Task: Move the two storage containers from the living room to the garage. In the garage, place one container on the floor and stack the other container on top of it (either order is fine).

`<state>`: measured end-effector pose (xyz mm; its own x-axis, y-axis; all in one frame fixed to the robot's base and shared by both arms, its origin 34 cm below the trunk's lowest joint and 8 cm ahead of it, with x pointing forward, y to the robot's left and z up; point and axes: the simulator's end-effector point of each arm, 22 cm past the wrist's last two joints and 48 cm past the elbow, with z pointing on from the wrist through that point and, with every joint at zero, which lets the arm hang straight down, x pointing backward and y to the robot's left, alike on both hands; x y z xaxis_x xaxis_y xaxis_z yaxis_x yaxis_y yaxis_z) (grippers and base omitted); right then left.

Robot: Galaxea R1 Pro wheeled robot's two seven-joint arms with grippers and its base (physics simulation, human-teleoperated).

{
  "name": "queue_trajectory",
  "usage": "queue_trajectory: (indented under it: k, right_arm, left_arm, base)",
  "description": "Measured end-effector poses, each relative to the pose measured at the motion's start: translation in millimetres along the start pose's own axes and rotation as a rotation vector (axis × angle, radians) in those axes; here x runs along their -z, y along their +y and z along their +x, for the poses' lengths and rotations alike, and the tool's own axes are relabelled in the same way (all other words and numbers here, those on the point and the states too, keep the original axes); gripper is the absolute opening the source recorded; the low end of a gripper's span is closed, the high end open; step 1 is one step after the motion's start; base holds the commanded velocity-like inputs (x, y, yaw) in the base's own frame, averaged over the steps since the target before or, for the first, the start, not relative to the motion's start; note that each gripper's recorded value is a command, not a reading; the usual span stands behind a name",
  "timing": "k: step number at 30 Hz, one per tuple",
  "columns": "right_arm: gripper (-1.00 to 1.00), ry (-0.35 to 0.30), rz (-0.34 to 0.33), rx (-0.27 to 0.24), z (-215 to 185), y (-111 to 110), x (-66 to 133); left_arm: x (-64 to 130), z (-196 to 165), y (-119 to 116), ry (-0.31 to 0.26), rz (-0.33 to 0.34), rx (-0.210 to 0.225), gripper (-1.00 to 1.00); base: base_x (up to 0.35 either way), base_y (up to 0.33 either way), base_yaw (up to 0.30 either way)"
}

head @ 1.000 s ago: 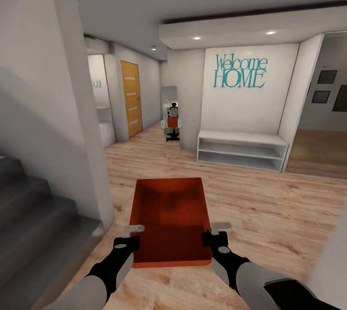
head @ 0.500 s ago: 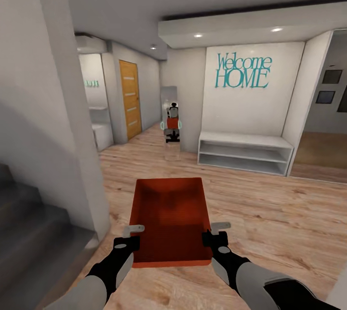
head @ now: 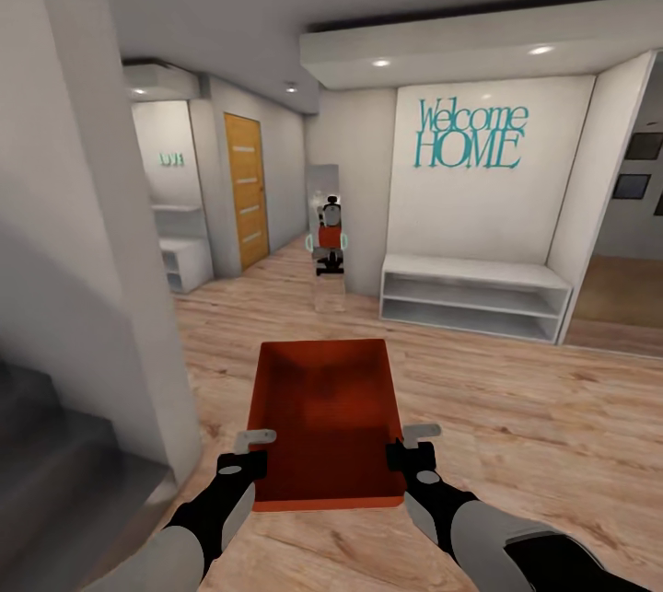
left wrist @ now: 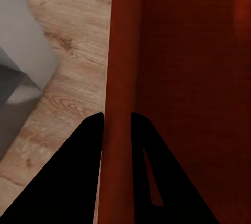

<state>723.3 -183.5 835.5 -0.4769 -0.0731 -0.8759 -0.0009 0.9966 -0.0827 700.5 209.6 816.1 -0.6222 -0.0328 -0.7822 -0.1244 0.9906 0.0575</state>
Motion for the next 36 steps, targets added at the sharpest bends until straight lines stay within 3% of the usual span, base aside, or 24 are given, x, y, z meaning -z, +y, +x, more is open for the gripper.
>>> queue_trajectory:
  k: [24, 36]
  right_arm:
    - [-1.0, 0.0, 0.0, 0.0, 0.0, 0.0, 0.0]
    - [-1.0, 0.0, 0.001, 0.0, -0.1, 0.1, 0.1]
  left_arm:
    - [0.0, 0.0, 0.0, 0.0, 0.0, 0.0, -1.0]
    - [0.0, -0.1, 0.1, 0.0, 0.0, 0.0, -1.0]
  base:
    - [0.322, 0.0, 0.0]
    - [0.322, 0.0, -0.166]
